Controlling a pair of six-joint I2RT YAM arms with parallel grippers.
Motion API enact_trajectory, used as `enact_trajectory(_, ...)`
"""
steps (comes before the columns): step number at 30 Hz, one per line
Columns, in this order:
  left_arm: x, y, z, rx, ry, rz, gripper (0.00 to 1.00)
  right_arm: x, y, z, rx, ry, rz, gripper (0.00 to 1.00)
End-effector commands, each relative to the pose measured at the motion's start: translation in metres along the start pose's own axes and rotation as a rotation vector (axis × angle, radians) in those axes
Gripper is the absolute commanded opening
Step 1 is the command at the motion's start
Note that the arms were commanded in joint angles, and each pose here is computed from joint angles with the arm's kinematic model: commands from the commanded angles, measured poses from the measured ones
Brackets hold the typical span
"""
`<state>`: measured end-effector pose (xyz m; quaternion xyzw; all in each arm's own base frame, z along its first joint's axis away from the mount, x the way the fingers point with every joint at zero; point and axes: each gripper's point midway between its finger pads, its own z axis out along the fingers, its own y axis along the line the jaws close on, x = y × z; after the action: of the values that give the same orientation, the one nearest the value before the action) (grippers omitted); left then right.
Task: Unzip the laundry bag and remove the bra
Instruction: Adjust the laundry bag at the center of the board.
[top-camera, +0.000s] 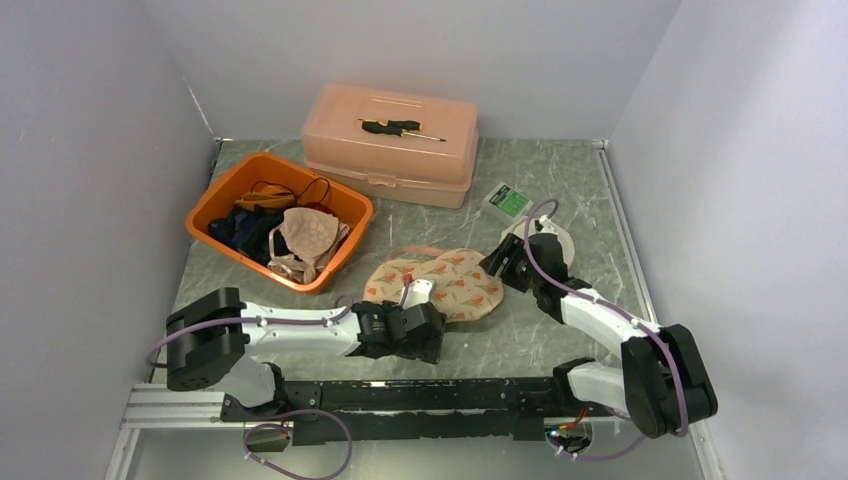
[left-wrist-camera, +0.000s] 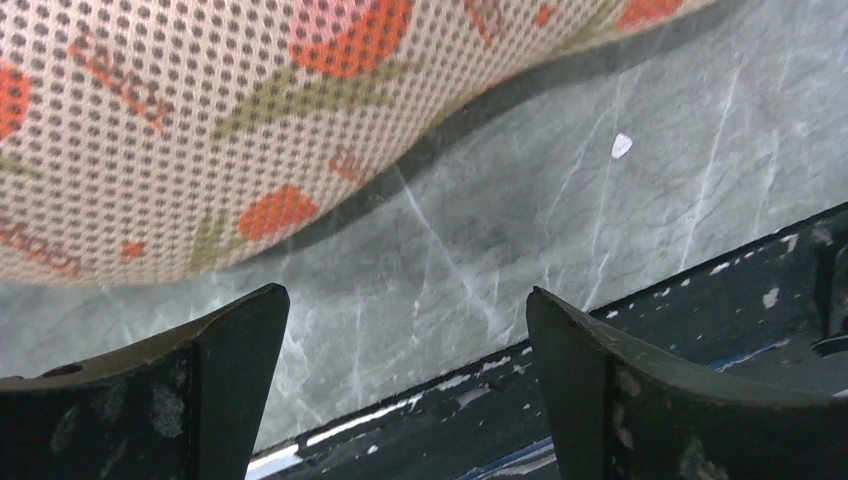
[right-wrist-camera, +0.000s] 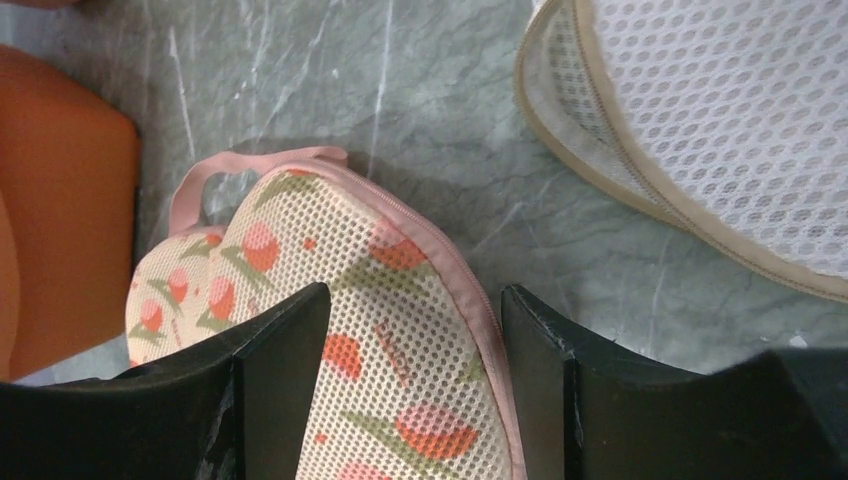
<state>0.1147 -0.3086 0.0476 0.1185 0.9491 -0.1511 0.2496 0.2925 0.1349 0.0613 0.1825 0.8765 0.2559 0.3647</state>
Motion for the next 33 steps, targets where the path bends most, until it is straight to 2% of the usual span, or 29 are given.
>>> enact_trajectory(1, -0.026, -0.015, 0.009, 0.131, -0.035, -0.097, 0.94, 0.002, 0.016, -0.007, -0.119, -0.022, 0.009, 0.66)
enact_trajectory(6, -0.043, 0.014, 0.017, 0.166, -0.034, -0.231, 0.94, 0.039, 0.002, -0.02, -0.136, 0.039, 0.058, 0.65)
enact_trajectory(15, -0.085, 0.034, -0.003, 0.266, -0.153, -0.396, 0.94, 0.08, 0.009, -0.046, -0.226, 0.064, 0.125, 0.66)
enact_trajectory(19, -0.083, 0.029, -0.013, 0.325, -0.145, -0.517, 0.94, 0.072, 0.011, -0.053, -0.211, 0.02, 0.094, 0.68)
enact_trajectory(21, -0.07, 0.026, -0.014, 0.373, -0.115, -0.655, 0.94, 0.06, 0.013, -0.06, -0.213, -0.037, 0.069, 0.69)
enact_trajectory(24, -0.055, 0.01, -0.018, 0.455, -0.104, -0.774, 0.94, 0.053, 0.008, -0.069, -0.189, -0.074, 0.034, 0.71)
enact_trajectory(29, -0.038, -0.015, -0.011, 0.461, -0.05, -0.879, 0.94, 0.044, 0.002, -0.079, -0.171, -0.126, 0.005, 0.72)
enact_trajectory(33, -0.037, -0.013, 0.005, 0.411, -0.066, -1.021, 0.94, 0.041, 0.001, -0.086, -0.177, -0.148, -0.001, 0.73)
